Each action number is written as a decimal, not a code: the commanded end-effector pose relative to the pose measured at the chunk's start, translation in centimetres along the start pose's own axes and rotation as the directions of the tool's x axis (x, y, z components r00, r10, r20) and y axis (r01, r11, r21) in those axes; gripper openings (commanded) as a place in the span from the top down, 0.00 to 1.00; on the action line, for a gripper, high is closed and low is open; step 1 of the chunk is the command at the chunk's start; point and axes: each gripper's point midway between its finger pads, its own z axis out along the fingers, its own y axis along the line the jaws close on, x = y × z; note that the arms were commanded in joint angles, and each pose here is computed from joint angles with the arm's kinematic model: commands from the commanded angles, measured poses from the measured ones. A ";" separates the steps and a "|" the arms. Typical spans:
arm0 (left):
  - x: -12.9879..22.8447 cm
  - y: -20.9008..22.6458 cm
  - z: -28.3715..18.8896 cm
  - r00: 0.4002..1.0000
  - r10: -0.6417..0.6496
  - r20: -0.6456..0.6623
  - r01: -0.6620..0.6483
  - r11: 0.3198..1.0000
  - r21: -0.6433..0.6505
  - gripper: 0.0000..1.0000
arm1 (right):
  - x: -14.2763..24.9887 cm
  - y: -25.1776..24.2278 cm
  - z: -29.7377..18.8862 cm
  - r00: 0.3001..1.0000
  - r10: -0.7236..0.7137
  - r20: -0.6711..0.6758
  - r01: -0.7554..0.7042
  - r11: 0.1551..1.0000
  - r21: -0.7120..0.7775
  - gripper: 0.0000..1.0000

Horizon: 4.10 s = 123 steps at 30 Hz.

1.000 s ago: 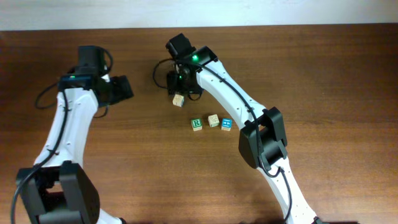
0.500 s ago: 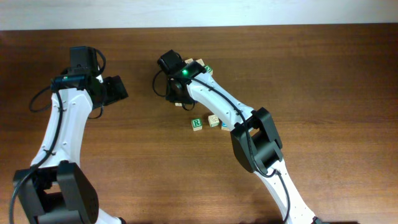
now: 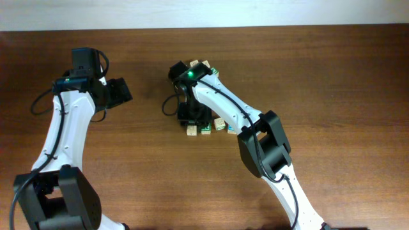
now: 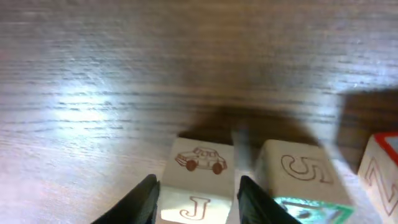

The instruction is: Rotate 4 blocks

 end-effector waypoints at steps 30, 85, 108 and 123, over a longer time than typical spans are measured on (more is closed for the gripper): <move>3.1 -10.5 -4.6 0.978 0.209 -0.006 -0.207 0.971 0.119 0.00 | 1.7 -11.3 -24.2 0.904 -0.024 0.426 0.095 0.985 -0.147 0.78; 7.2 -13.6 1.5 0.962 0.228 -0.151 -0.219 0.973 0.069 0.75 | 0.3 -11.4 -1.4 0.992 0.070 0.106 -0.047 0.978 -0.205 0.96; -3.1 -6.3 -1.4 0.998 0.065 -0.007 -0.064 0.998 0.028 0.73 | -4.8 -1.3 -7.0 0.881 0.033 0.473 0.045 0.987 -0.153 0.80; -2.5 -6.2 -1.4 0.997 0.065 -0.032 -0.064 0.998 0.024 0.73 | -2.8 0.8 -0.6 0.912 -0.056 0.406 0.080 0.996 -0.043 0.76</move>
